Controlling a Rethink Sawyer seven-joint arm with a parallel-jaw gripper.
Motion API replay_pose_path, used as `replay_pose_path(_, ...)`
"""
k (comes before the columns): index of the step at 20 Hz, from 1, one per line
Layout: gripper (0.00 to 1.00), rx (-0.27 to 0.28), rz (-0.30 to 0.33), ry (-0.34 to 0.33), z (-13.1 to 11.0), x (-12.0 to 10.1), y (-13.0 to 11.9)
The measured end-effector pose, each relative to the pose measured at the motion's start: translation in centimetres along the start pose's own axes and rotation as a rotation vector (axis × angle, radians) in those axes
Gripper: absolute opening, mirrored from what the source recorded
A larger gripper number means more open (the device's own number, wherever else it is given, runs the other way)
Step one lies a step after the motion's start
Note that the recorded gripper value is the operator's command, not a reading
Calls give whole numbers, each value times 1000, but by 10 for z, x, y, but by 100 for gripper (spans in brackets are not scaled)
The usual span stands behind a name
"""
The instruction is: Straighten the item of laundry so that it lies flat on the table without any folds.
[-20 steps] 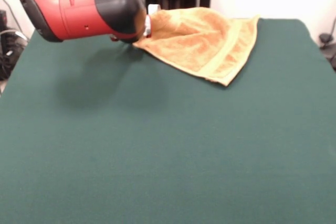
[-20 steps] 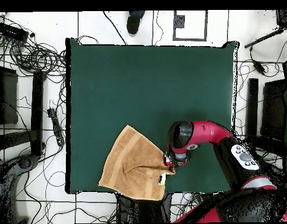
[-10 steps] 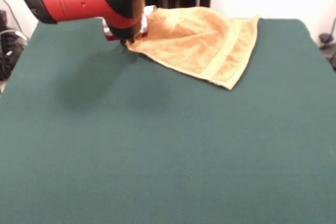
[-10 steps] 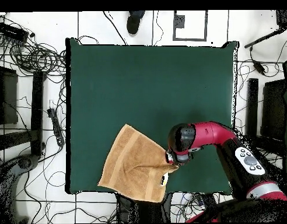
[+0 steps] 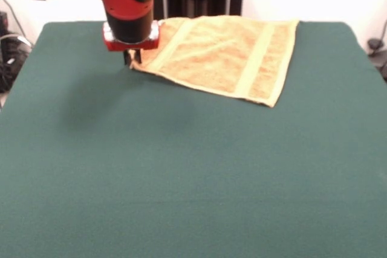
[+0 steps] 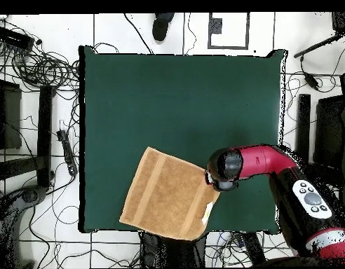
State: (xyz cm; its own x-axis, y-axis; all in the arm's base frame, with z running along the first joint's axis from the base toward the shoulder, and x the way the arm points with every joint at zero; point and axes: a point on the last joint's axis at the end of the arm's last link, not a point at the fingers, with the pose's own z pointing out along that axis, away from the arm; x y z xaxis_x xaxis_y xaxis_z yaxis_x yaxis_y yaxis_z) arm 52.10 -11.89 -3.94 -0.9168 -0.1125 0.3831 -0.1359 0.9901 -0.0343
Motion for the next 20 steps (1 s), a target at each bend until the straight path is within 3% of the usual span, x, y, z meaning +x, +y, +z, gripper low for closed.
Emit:
replay_pose_path(4, 0, 9, 1, -56, 1, -6, -1)
replay_pose_path(20, 0, -7, 26, -12, 4, -13, -3)
